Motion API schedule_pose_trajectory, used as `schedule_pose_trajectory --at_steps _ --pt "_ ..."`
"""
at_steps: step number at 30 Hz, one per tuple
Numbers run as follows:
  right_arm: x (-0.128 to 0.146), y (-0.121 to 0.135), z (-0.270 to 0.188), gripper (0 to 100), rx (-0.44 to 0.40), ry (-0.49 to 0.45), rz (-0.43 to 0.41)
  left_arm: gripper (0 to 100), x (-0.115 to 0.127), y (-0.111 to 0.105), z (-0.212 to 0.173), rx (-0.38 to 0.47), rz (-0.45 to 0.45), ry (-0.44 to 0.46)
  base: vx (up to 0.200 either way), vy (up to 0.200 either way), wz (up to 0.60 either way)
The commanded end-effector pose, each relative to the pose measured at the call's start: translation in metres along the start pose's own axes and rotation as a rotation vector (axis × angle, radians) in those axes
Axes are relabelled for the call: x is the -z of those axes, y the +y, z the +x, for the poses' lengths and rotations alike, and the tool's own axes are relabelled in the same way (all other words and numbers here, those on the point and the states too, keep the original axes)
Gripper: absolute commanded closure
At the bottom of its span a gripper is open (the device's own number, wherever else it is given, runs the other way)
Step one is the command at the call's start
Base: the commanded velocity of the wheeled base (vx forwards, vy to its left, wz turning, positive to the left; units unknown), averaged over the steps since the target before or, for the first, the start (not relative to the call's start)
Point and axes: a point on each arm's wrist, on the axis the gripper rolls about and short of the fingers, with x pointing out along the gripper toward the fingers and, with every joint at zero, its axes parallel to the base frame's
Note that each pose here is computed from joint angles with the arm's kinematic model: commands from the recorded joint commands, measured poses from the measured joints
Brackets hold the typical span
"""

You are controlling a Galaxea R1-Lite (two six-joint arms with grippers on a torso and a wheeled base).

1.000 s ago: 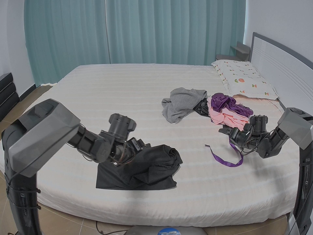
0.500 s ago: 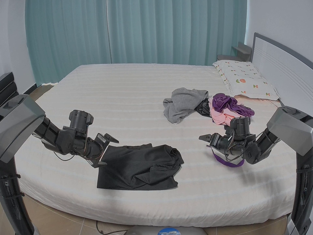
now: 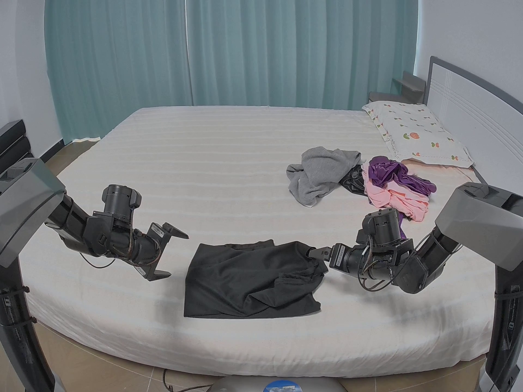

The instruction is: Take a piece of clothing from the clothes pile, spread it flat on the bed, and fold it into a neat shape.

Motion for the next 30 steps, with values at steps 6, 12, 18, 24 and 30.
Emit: schedule_pose_trajectory --at_steps 6,12,18,24,30 --pt "0.012 -0.002 -0.004 0 0.014 0.037 -0.014 0 0.000 0.001 0.000 -0.001 -0.001 0.000 0.000 0.200 0.00" --pt "0.016 -0.007 -0.009 0 0.048 0.054 -0.057 0 0.000 0.001 0.000 -0.002 0.002 0.001 0.000 0.200 0.00" --pt "0.021 -0.015 -0.008 0 0.113 0.098 -0.096 0 0.001 0.001 0.001 -0.008 0.008 -0.005 0.000 0.033 0.00" --pt "0.019 -0.026 -0.009 0 0.202 0.101 -0.118 0 0.001 0.001 0.001 -0.009 0.010 -0.006 0.000 0.000 0.00" --pt "0.009 -0.043 -0.013 0 0.324 0.068 -0.186 0 0.001 0.001 0.001 -0.009 0.010 -0.008 0.000 0.000 0.00"
